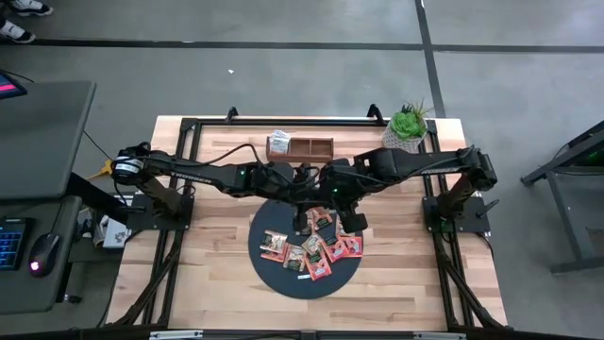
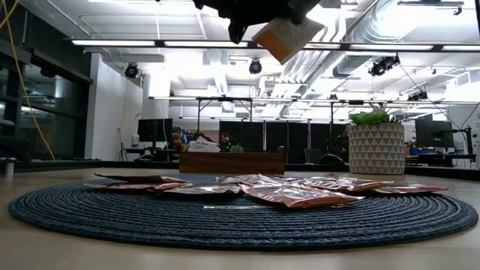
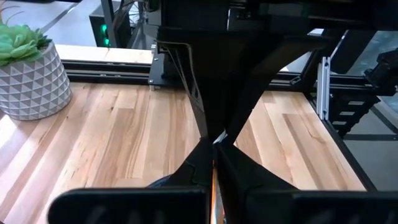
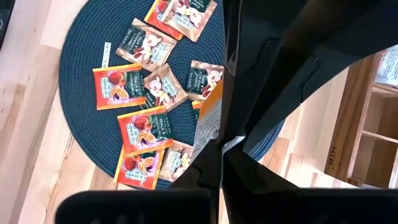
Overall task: Pick & Place Tea
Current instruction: Put the white tea bag into the left section of the wooden organizer
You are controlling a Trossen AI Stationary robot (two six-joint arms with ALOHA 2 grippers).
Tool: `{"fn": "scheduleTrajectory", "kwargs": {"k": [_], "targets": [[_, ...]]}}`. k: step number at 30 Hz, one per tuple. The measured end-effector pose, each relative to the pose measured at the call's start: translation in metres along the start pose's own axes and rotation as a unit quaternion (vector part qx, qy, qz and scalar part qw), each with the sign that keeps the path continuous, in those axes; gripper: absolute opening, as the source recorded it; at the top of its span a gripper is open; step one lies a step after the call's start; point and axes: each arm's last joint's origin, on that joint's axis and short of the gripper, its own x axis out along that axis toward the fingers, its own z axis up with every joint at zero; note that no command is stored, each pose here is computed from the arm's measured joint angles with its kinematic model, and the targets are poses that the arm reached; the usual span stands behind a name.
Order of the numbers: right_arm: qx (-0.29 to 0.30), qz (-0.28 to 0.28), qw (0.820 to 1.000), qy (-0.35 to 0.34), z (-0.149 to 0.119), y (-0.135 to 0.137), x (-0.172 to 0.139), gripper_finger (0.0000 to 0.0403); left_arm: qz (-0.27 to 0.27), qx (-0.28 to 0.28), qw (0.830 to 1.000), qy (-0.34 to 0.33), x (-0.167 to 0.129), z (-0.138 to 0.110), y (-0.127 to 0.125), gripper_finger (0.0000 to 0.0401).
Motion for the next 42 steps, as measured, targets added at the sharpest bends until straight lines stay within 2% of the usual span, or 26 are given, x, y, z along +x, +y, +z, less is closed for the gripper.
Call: {"fn": "scheduleTrajectory", "kwargs": {"k": [8,12,16,22,27,31,36,42], "targets": [[0.002,-0.003,1.000,0.000,0.000,0.000,0.000,0.0000,0.002,0.010,1.000,0.004,0.000,-0.001,0.000,0.0001],[0.021,-0.018,1.000,0.005,-0.001,-0.001,0.000,0.0009,0.007,0.011,1.000,0.005,0.000,-0.001,0.001,0.0000],[0.031,-0.017,0.999,0.012,-0.003,-0.003,-0.001,0.0044,0.016,0.011,1.000,0.008,0.000,-0.002,0.001,0.0001],[0.077,-0.032,0.996,0.012,-0.010,-0.013,-0.012,0.0119,0.027,0.021,0.999,0.022,0.000,-0.005,0.003,0.0001],[0.124,-0.075,0.988,0.042,-0.031,-0.025,-0.035,0.0170,0.058,0.025,0.997,0.050,0.000,-0.010,0.011,0.0001],[0.168,-0.108,0.978,0.054,-0.052,-0.029,-0.061,0.0191,0.093,0.030,0.993,0.062,-0.002,-0.011,0.024,0.0001],[0.219,-0.115,0.969,0.017,-0.076,-0.022,-0.087,0.0197,0.128,0.031,0.988,0.085,-0.006,-0.016,0.050,0.0000],[0.271,-0.103,0.957,-0.023,-0.108,-0.003,-0.089,0.0194,0.150,-0.002,0.986,0.071,-0.018,-0.040,0.079,0.0000]]}}
